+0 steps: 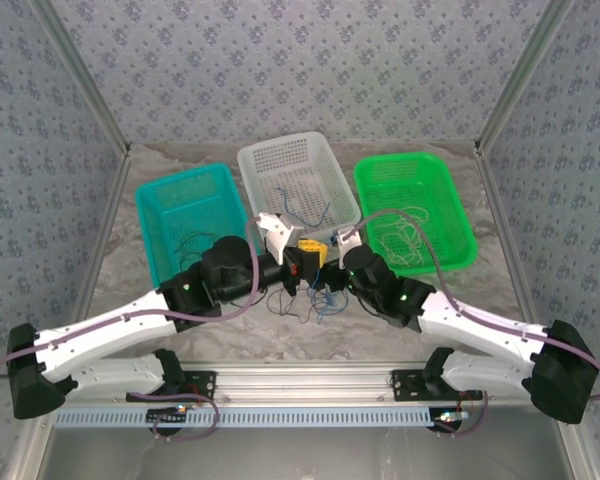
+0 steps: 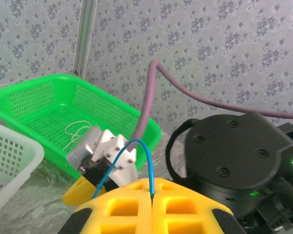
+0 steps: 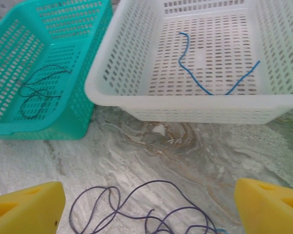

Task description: Untangle the cables

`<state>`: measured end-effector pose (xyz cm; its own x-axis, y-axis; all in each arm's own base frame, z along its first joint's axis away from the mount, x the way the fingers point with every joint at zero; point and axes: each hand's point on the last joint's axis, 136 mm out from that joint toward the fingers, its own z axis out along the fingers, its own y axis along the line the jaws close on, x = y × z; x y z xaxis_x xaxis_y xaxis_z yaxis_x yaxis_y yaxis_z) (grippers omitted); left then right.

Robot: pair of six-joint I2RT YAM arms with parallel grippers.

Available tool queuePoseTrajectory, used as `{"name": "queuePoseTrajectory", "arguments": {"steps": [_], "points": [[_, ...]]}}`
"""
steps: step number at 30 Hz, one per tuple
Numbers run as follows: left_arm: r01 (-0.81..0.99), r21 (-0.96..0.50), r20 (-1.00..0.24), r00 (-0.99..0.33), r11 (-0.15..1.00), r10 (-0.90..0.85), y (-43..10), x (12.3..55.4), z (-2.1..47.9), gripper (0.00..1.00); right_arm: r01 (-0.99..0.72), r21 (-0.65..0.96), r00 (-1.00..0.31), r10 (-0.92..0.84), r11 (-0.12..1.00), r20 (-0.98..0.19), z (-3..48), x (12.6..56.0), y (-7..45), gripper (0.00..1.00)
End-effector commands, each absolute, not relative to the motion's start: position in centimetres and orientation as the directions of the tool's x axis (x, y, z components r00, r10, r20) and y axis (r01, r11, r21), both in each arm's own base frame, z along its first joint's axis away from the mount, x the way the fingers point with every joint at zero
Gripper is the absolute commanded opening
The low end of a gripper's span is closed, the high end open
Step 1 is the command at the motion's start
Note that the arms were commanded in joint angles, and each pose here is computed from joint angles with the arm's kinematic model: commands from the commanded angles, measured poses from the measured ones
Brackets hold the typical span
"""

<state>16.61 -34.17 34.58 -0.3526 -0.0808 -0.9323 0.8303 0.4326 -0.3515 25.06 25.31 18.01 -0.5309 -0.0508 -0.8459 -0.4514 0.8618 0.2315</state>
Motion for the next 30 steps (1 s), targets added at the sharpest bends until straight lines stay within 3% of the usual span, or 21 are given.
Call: {"name": "queuePoseTrajectory", "arguments": {"steps": [1, 6, 14, 30], "points": [[0.861, -0.325, -0.945, -0.282, 0.391, -0.164, -33.3, 15.8, 37.6, 0.00, -0.374, 0.231, -0.563, -0.022, 0.898, -0.826, 17.8, 26.2, 24.6, 0.88], [0.866, -0.268, -0.956, -0.183, 0.421, -0.231, -31.1, 15.7, 41.0, 0.00, -0.278, 0.199, -0.648, -0.031, 0.940, -0.761, 15.1, 26.3, 22.4, 0.73], [0.869, -0.204, -0.954, -0.074, 0.451, -0.289, -28.0, 15.0, 44.3, 0.00, -0.172, 0.197, -0.677, 0.029, 0.965, -0.735, 15.0, 26.6, 18.6, 0.61], [0.836, -0.198, -0.932, 0.000, 0.511, -0.361, -23.6, 14.4, 46.0, 0.01, -0.105, 0.181, -0.723, 0.050, 0.978, -0.689, 14.4, 27.3, 15.5, 0.59]]}}
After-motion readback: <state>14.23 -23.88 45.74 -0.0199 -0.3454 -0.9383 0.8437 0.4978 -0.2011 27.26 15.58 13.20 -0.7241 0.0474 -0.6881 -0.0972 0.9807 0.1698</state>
